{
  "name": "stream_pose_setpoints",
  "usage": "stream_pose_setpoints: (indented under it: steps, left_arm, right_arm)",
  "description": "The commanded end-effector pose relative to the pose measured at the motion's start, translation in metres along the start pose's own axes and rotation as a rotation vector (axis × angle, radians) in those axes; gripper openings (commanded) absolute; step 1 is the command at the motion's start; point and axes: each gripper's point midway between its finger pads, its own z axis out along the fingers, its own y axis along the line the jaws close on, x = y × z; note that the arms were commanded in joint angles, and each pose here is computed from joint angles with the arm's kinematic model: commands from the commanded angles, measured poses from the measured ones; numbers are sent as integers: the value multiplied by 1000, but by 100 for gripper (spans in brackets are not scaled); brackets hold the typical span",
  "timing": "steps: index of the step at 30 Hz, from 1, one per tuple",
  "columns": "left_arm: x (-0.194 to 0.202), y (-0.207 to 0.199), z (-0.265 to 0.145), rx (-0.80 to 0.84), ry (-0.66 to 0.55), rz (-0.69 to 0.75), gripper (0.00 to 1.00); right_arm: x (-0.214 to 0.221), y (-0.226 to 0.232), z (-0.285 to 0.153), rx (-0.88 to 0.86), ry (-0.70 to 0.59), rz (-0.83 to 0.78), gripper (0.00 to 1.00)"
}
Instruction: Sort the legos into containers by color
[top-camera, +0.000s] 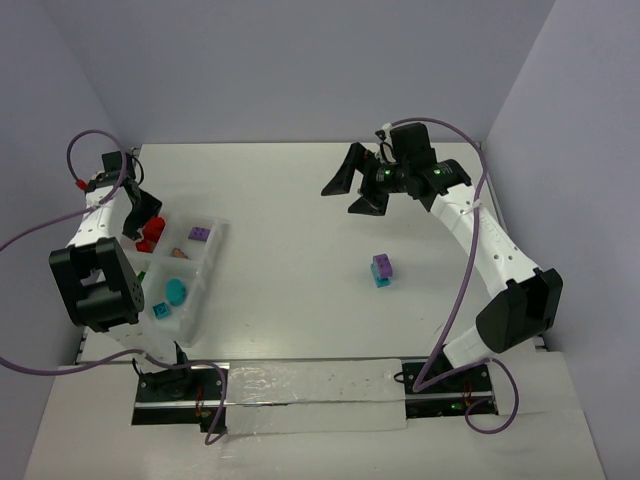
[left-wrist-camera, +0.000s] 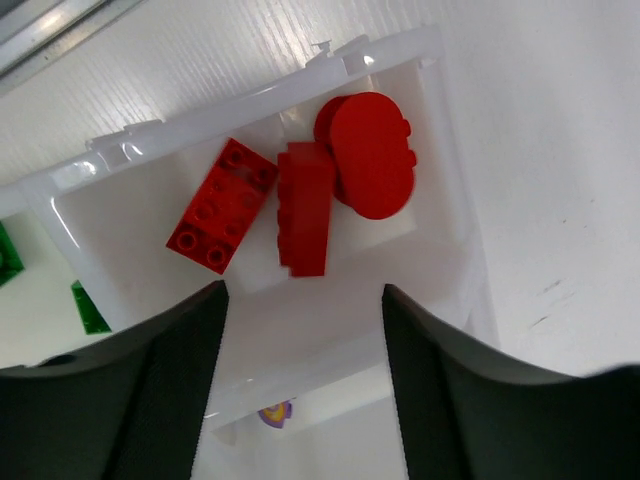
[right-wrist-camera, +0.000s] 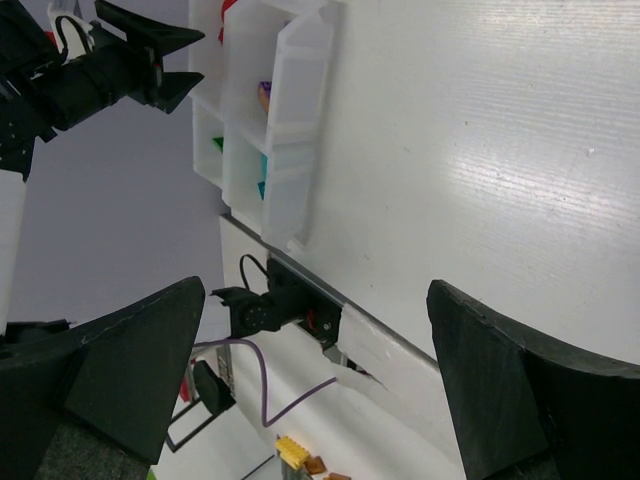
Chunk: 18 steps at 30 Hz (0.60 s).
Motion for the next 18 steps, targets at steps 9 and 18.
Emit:
stream_pose_setpoints:
  steps: [9, 18]
  left_arm:
    - [-34, -29, -93, 162, -178, 74, 79]
    - [49, -112, -199, 601, -191, 340, 96]
  right_arm:
    - [-13, -94, -46, 504, -185, -197, 100]
    - [24, -173, -43, 673, -152, -259, 100]
